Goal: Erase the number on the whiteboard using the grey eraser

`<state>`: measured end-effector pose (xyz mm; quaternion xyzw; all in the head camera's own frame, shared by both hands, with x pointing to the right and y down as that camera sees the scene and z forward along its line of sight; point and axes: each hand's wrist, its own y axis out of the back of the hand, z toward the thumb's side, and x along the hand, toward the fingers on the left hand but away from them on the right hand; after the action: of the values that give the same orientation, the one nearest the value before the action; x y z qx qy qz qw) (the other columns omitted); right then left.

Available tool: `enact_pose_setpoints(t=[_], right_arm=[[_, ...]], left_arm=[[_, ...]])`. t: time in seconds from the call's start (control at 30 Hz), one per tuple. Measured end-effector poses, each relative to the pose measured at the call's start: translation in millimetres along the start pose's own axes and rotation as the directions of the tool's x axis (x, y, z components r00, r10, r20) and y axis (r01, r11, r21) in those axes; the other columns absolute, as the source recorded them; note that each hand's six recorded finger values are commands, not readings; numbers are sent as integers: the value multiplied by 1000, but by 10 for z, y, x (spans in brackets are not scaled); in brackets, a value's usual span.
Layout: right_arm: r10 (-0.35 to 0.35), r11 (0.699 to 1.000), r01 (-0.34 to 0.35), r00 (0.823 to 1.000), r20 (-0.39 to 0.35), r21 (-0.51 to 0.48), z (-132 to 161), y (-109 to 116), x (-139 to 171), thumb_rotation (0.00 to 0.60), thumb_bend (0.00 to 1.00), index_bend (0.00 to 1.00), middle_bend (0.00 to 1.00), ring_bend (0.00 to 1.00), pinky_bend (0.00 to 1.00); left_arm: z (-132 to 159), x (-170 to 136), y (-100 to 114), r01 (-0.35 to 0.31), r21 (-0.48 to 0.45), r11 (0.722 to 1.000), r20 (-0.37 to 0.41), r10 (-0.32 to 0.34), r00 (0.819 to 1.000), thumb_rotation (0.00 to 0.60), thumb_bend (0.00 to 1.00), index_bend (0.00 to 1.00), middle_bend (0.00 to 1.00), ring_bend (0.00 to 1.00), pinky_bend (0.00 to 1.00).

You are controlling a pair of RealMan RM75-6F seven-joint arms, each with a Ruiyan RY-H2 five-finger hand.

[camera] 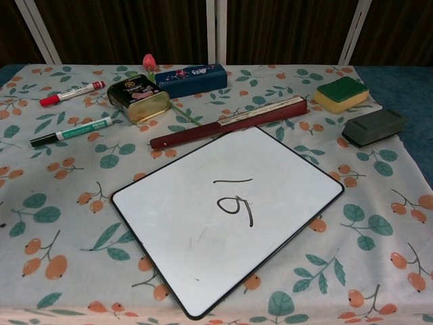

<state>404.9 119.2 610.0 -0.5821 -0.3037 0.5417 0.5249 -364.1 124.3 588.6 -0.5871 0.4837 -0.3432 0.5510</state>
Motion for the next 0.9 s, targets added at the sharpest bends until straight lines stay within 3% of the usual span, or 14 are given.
enact_pose_setpoints(t=[0.1, 0.3, 0.5, 0.73, 0.9], right_arm=[[118, 992, -117, 993, -24, 48, 70, -164, -157, 600, 229, 0, 0, 0, 0], [252, 966, -246, 965, -72, 78, 216, -426, -532, 600, 228, 0, 0, 0, 0], [321, 946, -314, 943, -91, 82, 306, -621, -795, 600, 262, 0, 1, 0, 0], [399, 917, -392, 910, -112, 79, 379, -760, -881, 600, 309, 0, 35, 0, 0], [408, 913, -404, 905, -123, 61, 410, -800, -913, 600, 320, 0, 79, 0, 0]], left_arm=[[6, -15, -11, 6, 0, 1000, 0, -6, 1000, 451, 0, 122, 61, 57, 167], [38, -23, -5, 6, 0, 1000, 5, -6, 1000, 448, 0, 122, 61, 56, 167], [38, -21, 4, 10, 3, 1000, 2, -10, 1000, 450, 0, 122, 67, 57, 167], [28, -34, -31, 28, -2, 1000, -4, -28, 1000, 450, 0, 122, 67, 56, 167], [8, -35, -53, 34, -1, 999, -13, -34, 999, 450, 0, 122, 67, 56, 167]])
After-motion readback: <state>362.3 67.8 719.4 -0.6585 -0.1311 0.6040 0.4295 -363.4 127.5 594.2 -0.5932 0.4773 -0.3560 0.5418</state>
